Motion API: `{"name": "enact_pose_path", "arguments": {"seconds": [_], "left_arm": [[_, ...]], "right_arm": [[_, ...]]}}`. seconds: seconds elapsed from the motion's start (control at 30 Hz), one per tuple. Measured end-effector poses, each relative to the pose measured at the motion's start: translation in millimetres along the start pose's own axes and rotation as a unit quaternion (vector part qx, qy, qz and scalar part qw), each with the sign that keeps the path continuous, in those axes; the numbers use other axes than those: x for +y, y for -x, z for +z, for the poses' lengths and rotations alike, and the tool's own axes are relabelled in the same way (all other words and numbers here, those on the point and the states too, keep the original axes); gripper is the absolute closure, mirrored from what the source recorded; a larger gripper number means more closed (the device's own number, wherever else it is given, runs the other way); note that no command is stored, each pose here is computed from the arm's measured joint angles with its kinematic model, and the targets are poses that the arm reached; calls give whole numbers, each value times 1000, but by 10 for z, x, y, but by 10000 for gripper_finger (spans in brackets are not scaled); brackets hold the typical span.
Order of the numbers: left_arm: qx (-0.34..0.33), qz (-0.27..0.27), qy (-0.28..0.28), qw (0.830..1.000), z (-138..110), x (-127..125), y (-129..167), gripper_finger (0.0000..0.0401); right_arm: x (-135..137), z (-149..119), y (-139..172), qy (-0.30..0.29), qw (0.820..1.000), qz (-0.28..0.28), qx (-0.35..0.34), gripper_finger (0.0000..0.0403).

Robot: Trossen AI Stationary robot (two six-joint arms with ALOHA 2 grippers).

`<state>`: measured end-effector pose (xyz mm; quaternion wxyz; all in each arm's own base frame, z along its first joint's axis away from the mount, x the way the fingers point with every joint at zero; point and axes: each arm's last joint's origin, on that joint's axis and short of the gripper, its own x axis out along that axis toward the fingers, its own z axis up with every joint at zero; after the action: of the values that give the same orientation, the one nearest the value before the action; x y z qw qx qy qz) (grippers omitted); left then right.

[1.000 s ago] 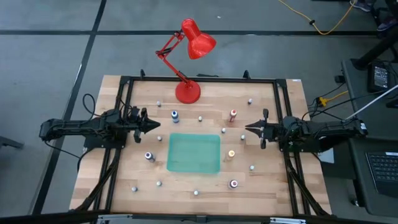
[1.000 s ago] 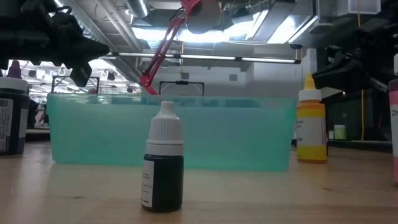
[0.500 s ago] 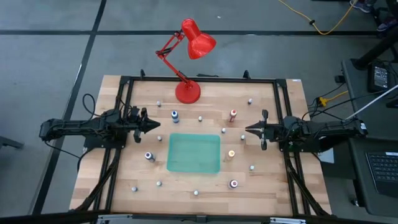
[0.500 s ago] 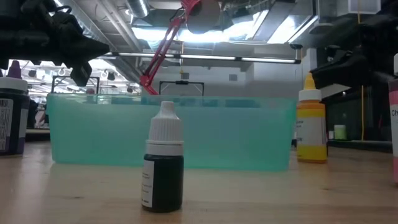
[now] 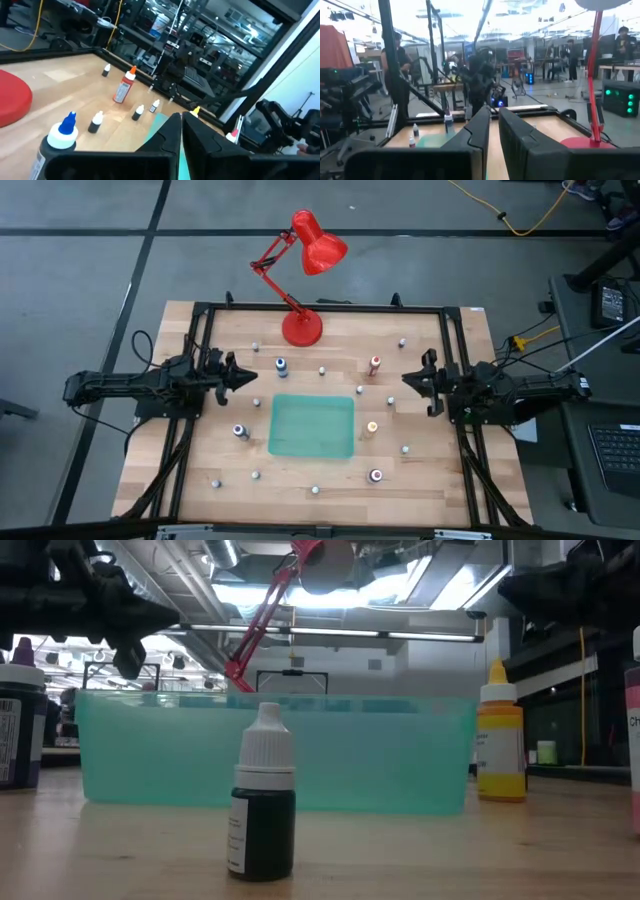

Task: Pick & Place food coloring
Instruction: Put the large blue bottle into the green bin

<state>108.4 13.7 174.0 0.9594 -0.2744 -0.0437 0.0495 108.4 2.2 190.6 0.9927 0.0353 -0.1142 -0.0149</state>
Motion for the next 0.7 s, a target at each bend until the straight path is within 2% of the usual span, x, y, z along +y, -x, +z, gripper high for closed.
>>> {"name": "enact_pose_path", "arguments": {"seconds": [0.1, 0.27, 0.4, 0.5, 0.57, 0.63, 0.7], "left_arm": [[-17, 13, 4, 1000, 18, 2, 0, 389], [-59, 39, 69, 995, 61, 7, 4, 390], [-83, 38, 40, 995, 149, -40, 5, 385], [-110, 53, 33, 992, 356, -152, 2, 376], [-103, 67, 9, 992, 536, -261, -14, 367], [-71, 95, -14, 993, 754, -393, -47, 359], [-8, 145, -37, 989, 958, -513, -95, 351]], "right_arm": [[0, 4, 0, 4, 1000, 0, -2, 357], [-1, 39, 1, -6, 1000, -5, -21, 357], [-4, 121, 4, -64, 996, -11, -58, 357], [3, 220, -18, -65, 997, -12, -50, 357], [11, 339, -42, -62, 998, -15, -25, 357], [21, 478, -68, -58, 998, -20, 16, 357], [25, 651, -88, -54, 996, -39, 57, 357]]}}
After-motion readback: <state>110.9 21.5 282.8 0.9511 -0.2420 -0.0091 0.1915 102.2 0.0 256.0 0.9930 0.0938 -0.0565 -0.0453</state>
